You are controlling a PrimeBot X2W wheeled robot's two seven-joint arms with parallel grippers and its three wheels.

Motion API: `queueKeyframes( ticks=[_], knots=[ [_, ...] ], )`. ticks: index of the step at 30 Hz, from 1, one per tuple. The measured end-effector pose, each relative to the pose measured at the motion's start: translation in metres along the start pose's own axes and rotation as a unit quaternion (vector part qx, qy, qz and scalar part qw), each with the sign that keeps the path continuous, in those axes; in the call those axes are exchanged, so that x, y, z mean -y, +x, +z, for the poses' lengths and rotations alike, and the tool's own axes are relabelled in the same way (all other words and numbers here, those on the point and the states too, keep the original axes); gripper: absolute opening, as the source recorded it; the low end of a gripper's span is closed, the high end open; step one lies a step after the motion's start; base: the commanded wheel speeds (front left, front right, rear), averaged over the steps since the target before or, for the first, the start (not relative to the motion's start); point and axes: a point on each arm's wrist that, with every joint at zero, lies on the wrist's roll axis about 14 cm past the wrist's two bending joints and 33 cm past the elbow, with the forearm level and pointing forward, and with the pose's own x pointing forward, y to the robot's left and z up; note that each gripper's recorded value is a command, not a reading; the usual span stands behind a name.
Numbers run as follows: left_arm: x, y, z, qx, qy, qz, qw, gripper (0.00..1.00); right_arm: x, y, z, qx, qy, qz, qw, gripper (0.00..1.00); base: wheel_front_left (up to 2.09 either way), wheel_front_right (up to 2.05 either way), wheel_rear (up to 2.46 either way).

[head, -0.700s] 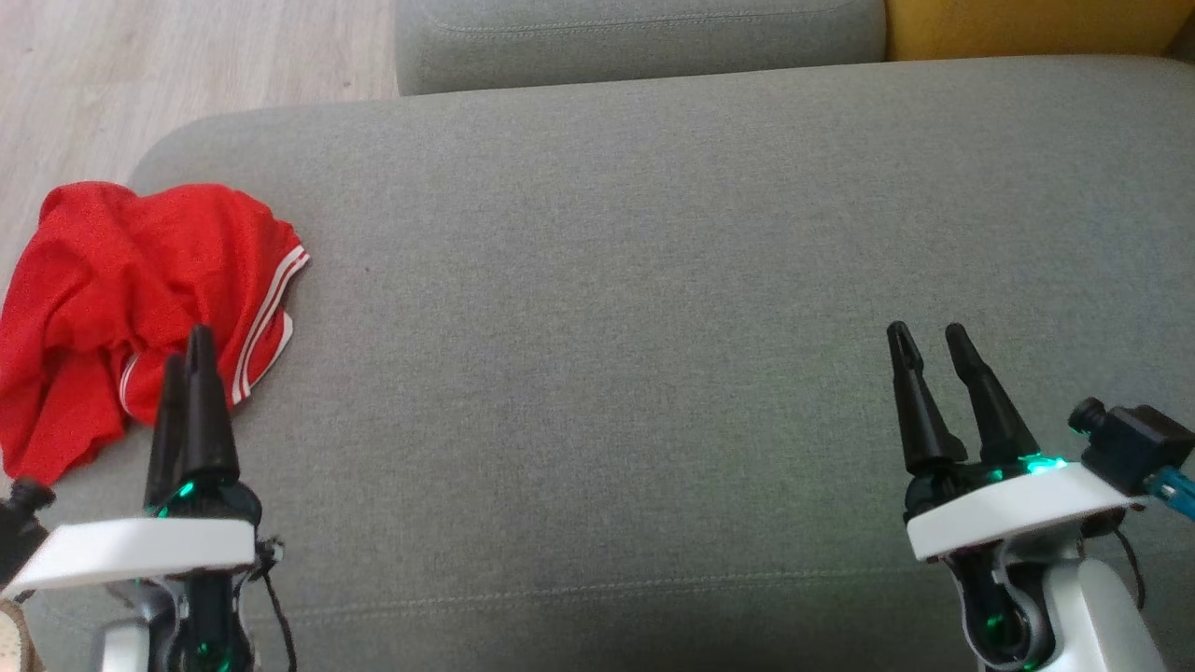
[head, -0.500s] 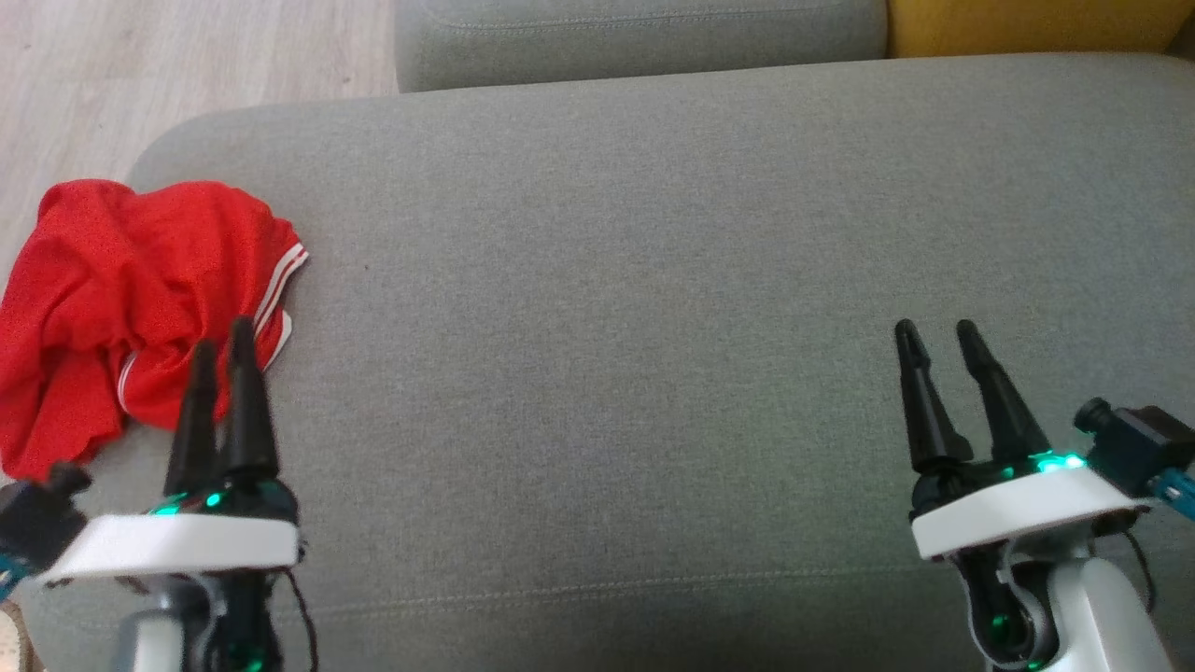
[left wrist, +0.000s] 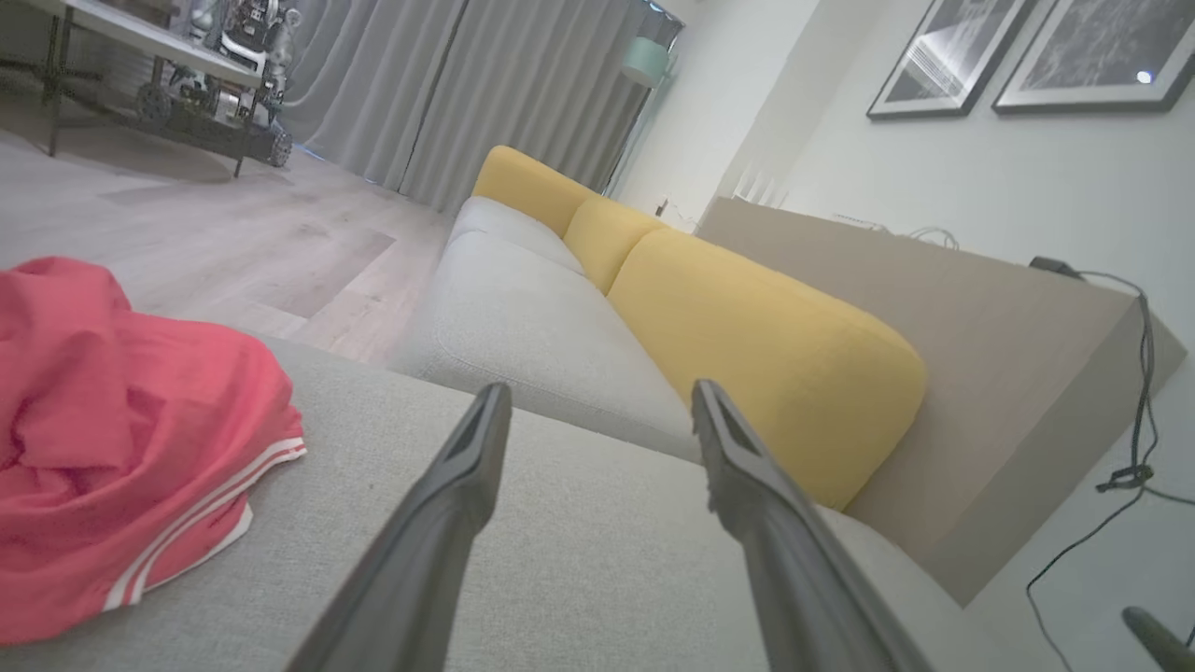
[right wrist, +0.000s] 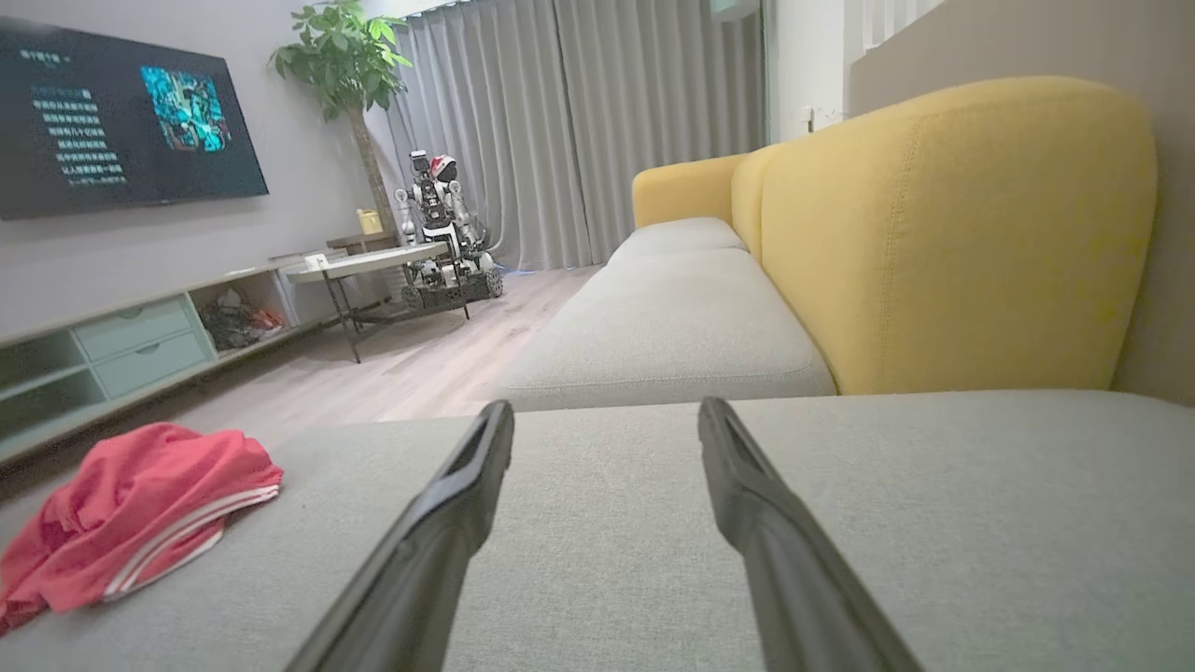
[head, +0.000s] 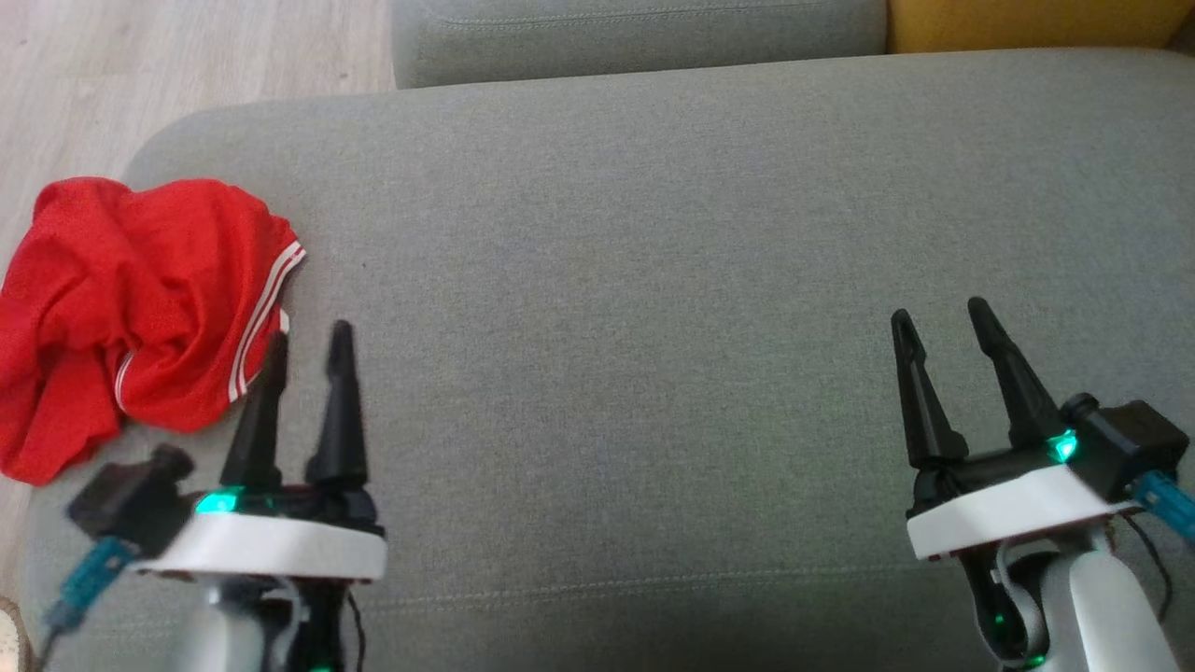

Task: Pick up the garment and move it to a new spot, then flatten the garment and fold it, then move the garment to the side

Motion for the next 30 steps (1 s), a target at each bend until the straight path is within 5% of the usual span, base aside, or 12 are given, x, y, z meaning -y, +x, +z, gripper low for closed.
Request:
queueKeyframes(
  ticks=[9,30],
  knots=[
    [0.011,-0.003,-0.029,-0.040,0.129,-0.020,0.991,1.00,0.001,0.002,0.007,0.016,-0.053,0.004,0.998,1.00,0.00,0.00,0.00],
    [0.030,-0.008,-0.039,-0.027,0.256,-0.057,0.965,1.00,-0.025,0.004,0.011,0.039,-0.141,0.052,0.988,1.00,0.00,0.00,0.00]
  ],
)
